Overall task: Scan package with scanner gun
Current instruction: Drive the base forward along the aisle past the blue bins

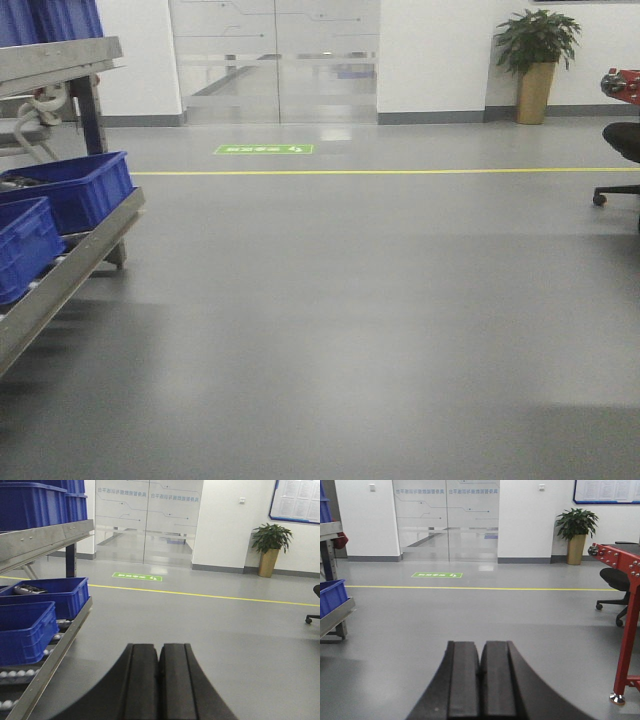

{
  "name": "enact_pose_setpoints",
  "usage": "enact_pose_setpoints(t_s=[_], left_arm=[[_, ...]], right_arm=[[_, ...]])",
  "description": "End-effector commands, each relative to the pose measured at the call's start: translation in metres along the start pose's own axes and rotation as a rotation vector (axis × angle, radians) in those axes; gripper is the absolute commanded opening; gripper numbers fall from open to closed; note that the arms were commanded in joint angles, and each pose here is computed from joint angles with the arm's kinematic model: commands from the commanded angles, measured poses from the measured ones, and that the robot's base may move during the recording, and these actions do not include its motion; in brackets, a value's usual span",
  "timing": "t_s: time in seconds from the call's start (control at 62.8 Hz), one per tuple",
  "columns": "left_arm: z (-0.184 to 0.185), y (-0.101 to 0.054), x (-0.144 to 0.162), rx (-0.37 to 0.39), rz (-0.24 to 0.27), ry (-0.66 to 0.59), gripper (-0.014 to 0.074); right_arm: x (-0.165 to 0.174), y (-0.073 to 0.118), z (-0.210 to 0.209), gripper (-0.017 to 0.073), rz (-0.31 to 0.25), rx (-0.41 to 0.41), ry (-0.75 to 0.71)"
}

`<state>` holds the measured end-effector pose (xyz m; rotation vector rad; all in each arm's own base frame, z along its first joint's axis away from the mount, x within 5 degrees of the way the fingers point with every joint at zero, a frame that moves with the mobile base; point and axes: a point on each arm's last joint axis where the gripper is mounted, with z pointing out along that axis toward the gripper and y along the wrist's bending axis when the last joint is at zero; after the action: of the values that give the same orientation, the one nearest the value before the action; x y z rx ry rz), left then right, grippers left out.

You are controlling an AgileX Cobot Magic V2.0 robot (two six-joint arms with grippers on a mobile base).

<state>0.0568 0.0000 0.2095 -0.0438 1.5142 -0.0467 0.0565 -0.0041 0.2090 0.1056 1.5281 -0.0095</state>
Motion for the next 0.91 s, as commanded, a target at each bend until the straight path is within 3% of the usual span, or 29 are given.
enact_pose_setpoints(t_s=[0.0,0.892], left_arm=[[-0.0005,0.0001,-0.0032,-0.004,0.0,-0.025,-0.0101],[-0.0005,0.0001,-0.0032,-0.004,0.0,-0.025,-0.0101]], right_arm=[[-0.0021,-0.0001,-0.0003,-0.0169,-0.004,0.001,-0.025],[-0.0021,-0.0001,-0.0003,-0.0169,-0.004,0.001,-0.025]])
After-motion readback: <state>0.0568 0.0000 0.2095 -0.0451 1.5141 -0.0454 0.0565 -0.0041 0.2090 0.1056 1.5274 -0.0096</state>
